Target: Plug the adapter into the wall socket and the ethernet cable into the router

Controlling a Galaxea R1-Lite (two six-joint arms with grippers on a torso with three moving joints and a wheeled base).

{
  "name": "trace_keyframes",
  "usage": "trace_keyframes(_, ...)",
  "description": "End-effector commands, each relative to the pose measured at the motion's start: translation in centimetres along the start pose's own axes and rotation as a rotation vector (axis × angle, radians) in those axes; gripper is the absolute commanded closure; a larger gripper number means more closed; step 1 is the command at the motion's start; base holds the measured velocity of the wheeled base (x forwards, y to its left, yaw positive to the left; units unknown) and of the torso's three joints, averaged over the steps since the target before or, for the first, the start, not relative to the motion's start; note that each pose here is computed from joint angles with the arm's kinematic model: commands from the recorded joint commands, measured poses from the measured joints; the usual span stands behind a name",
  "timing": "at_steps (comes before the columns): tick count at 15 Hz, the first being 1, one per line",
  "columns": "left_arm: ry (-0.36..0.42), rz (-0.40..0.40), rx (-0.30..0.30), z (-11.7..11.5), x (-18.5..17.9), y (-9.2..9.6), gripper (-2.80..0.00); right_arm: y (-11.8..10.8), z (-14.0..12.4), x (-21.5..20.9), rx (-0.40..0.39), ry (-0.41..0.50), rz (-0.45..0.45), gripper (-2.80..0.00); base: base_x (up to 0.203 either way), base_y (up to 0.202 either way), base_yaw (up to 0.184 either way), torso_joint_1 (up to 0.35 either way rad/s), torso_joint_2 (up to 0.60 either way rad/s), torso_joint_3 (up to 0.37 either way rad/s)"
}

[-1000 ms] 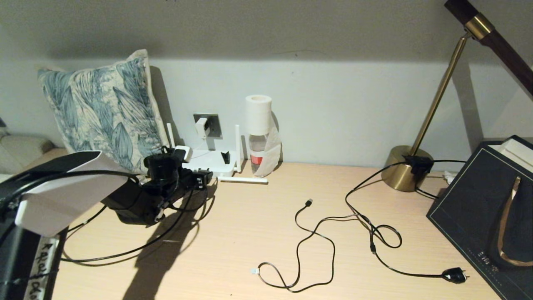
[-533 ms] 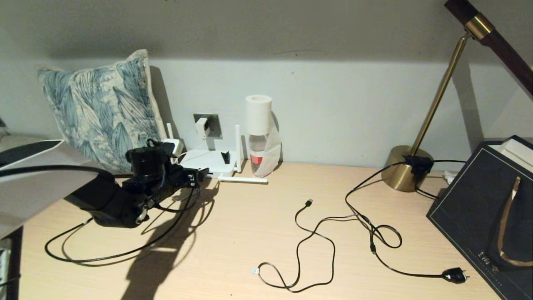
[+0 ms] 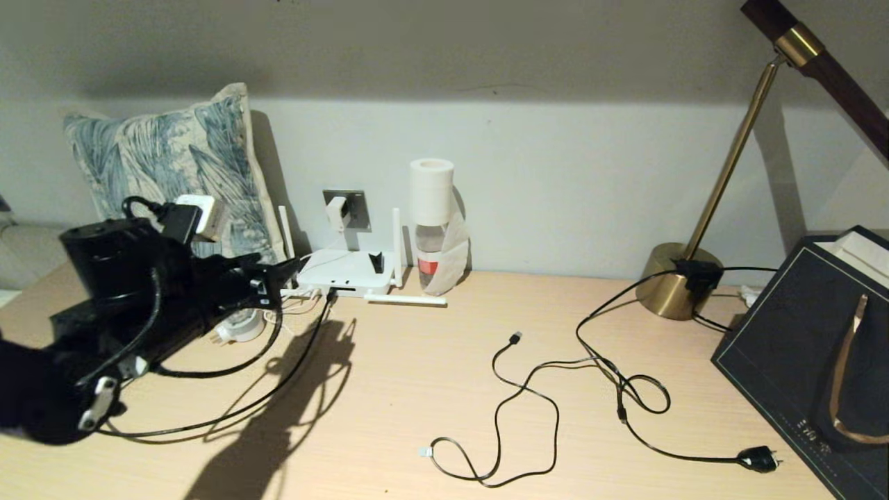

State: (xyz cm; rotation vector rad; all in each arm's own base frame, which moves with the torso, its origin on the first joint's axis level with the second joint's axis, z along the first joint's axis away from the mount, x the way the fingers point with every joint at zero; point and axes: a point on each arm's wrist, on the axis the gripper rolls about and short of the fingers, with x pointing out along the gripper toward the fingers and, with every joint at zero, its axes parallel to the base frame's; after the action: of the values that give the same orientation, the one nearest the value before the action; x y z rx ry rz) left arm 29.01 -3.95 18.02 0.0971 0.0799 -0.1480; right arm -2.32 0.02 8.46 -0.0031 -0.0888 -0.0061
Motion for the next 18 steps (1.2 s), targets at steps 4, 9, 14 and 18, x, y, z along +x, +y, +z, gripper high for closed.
trace_keyframes(4,-0.154,0.069,0.004,2.2,-11.3,0.2,0.0,0.0,-1.0,0.2,0.0,0.035,0.0,0.0,0.0,0.0,0.0,0.0,0.0,0.0)
trace_keyframes(9,-0.162,0.146,-0.003,-0.1,-19.6,0.1,0.0,0.0,-1.0,0.2,0.0,0.036,0.0,0.0,0.0,0.0,0.0,0.0,0.0,0.0)
trace_keyframes(14,-0.135,0.363,-0.011,-2.7,-26.6,0.3,0.0,0.0,-1.0,0.2,0.0,0.035,0.0,0.0,0.0,0.0,0.0,0.0,0.0,0.0)
trace_keyframes(18,0.058,0.257,0.019,-10.1,-28.4,-0.6,0.0,0.0,-1.0,0.2,0.0,0.034,0.0,0.0,0.0,0.0,0.0,0.0,0.0,0.0)
